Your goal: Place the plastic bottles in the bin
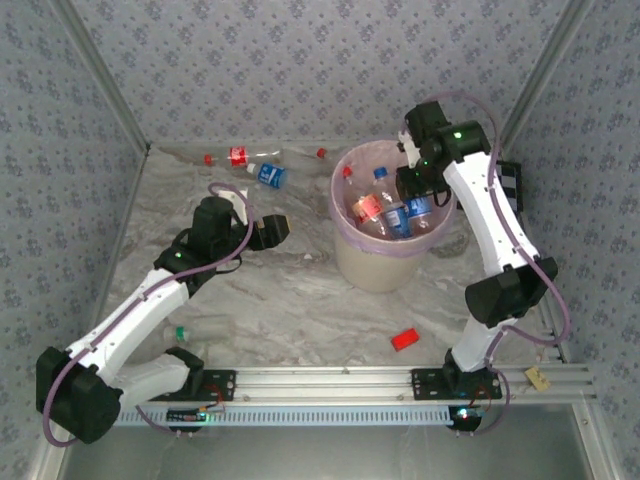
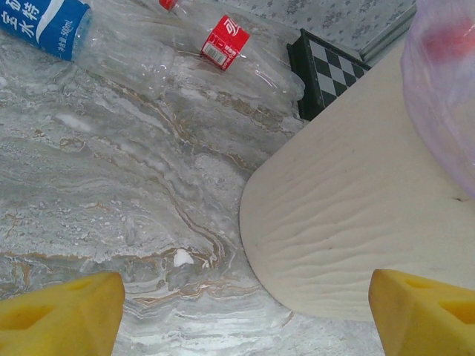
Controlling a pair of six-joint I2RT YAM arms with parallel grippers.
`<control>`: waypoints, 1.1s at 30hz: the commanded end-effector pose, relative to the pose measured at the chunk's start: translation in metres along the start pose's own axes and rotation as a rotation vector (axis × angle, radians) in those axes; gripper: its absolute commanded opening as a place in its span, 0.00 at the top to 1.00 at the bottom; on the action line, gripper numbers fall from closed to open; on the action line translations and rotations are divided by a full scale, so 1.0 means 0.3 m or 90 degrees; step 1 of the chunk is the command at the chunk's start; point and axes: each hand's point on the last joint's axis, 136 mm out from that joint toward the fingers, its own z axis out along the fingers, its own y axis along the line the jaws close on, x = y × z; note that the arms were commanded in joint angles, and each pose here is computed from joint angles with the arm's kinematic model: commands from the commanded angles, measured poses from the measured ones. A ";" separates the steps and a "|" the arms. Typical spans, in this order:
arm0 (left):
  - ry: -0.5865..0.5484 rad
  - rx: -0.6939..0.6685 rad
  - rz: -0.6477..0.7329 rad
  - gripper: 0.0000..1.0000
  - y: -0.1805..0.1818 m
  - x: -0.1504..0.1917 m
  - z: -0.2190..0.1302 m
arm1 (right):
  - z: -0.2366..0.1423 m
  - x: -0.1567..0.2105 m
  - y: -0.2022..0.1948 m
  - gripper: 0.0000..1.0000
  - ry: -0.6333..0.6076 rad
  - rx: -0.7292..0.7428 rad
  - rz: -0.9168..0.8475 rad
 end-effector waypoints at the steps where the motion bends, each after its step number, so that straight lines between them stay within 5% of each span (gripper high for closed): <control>1: -0.012 -0.005 0.016 0.14 -0.011 -0.032 -0.016 | 0.083 0.085 0.025 0.58 0.091 0.001 -0.010; 12: 0.002 -0.016 0.014 0.14 0.008 -0.008 -0.006 | 0.183 0.097 0.064 0.53 0.124 0.017 -0.022; 22: 0.017 -0.033 0.012 0.14 0.021 -0.005 0.011 | 0.017 -0.006 0.047 0.31 0.025 0.049 -0.025; 27: 0.055 -0.095 0.012 0.12 0.068 0.011 0.021 | -0.064 -0.044 0.053 0.25 -0.011 0.060 -0.040; 33: 0.141 -0.280 -0.038 0.04 0.209 0.062 -0.008 | -0.116 -0.084 0.083 0.21 -0.050 0.035 -0.047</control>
